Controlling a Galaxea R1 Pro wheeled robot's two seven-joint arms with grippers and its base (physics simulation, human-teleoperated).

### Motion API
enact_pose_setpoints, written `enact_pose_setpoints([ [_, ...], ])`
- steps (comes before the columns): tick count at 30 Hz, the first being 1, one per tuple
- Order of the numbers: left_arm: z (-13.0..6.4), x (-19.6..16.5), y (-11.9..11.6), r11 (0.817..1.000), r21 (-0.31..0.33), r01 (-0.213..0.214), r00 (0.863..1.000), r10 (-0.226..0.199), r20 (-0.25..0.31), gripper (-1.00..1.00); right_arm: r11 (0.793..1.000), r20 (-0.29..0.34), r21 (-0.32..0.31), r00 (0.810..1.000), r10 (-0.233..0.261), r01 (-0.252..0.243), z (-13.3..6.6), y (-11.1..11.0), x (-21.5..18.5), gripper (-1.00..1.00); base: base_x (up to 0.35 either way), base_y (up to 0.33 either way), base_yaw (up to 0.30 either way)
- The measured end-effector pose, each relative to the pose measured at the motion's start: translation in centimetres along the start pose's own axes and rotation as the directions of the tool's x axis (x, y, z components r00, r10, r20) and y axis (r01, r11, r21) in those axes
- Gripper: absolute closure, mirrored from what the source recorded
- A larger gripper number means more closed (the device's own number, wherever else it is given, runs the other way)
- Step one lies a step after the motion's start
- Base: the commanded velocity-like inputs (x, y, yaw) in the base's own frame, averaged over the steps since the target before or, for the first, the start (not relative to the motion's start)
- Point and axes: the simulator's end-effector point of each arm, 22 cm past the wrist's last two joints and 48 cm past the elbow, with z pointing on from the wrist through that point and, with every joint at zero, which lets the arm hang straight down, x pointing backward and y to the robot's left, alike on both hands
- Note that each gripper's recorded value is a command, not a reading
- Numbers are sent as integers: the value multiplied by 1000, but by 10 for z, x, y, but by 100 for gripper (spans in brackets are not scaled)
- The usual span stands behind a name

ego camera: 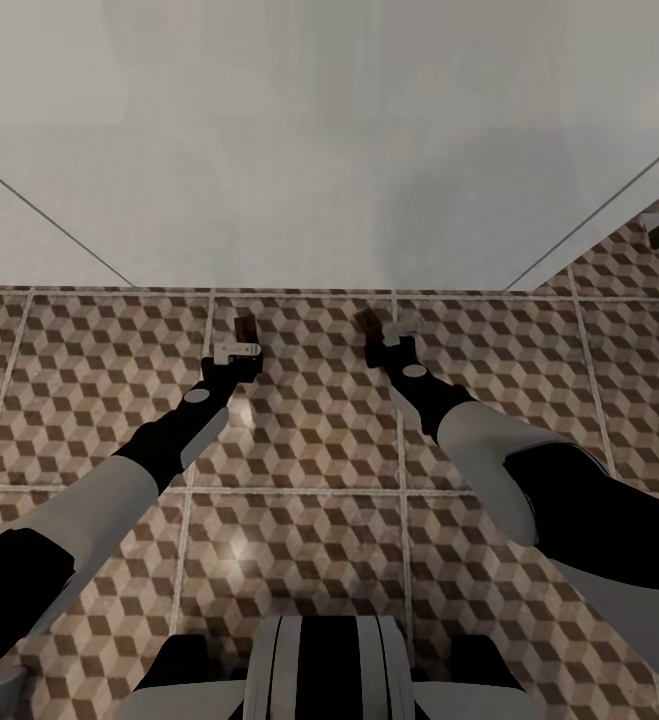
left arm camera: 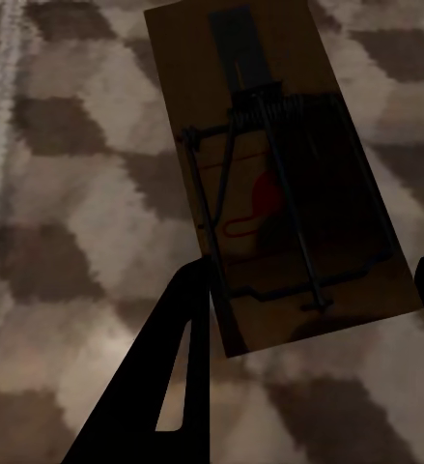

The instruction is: Take the four mousetraps from the cabinet in the bathroom and place them on the bathroom floor. Make sure all four end up on the same floor surface, and ensure that at least two of them are either under or directly next to the same bathroom sink.

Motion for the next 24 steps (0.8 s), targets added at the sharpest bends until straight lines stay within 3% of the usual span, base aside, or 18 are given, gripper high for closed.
enact_pose_setpoints([
  [24, 0, 3, 11, 1000, -14, -8, 1000, 8, -5, 100, 1000, -1, -1, 1000, 0, 0, -1, 0, 7, 100, 0, 0, 0],
])
